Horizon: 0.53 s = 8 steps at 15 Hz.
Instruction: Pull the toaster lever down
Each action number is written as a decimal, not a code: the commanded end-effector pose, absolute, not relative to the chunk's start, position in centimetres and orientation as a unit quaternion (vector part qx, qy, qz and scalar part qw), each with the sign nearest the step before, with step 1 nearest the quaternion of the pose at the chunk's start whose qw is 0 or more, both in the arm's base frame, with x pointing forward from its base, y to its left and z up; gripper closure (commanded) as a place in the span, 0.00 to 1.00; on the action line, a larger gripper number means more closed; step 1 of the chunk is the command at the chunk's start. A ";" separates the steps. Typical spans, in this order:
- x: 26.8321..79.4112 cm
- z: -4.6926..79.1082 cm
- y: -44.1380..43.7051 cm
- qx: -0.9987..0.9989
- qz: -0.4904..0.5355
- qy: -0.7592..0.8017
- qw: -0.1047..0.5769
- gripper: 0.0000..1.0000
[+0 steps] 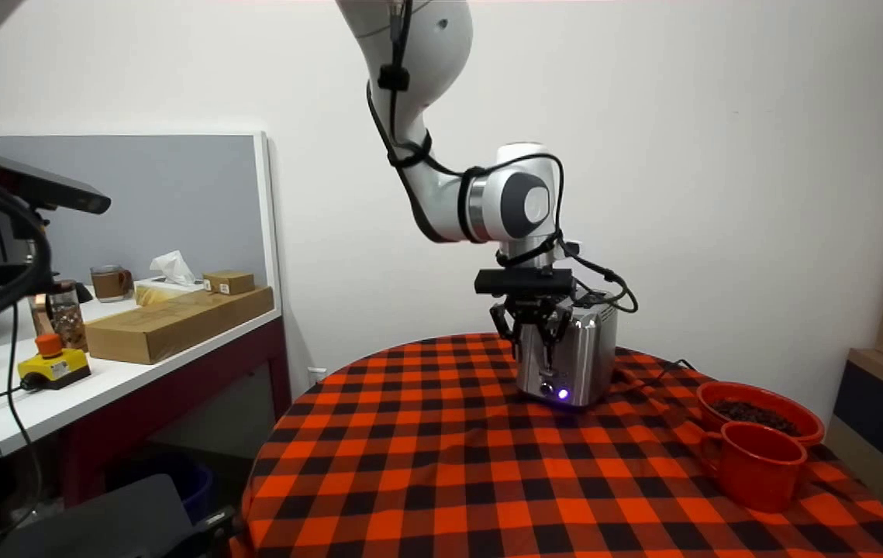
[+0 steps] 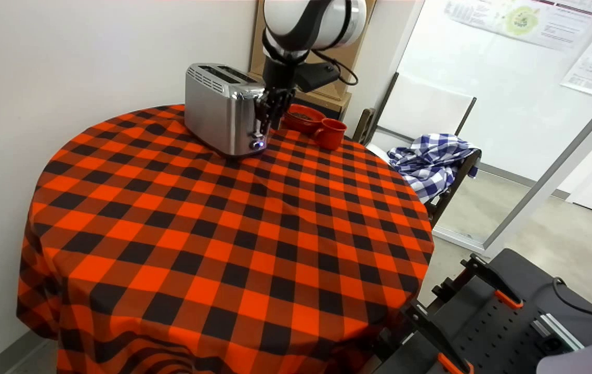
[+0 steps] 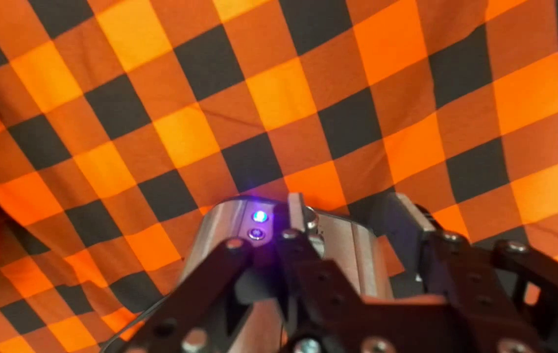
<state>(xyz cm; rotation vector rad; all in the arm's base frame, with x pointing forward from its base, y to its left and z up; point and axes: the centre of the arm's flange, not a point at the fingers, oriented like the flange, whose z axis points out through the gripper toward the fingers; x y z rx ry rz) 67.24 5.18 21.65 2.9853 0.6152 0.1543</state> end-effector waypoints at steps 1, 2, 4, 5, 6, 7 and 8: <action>64.4 28.8 2.0 0.978 0.007 0.208 0.024 0.21; 63.0 30.2 0.8 0.978 -0.006 0.206 0.021 0.15; 60.2 32.3 -1.5 0.979 -0.029 0.204 0.015 0.01; 58.3 33.1 -2.7 0.978 -0.039 0.204 0.008 0.00; 56.4 34.0 -3.6 0.978 -0.045 0.206 0.001 0.00; 54.7 34.6 -4.5 0.977 -0.051 0.208 -0.008 0.00; 53.1 35.4 -5.3 0.977 -0.053 0.208 -0.013 0.00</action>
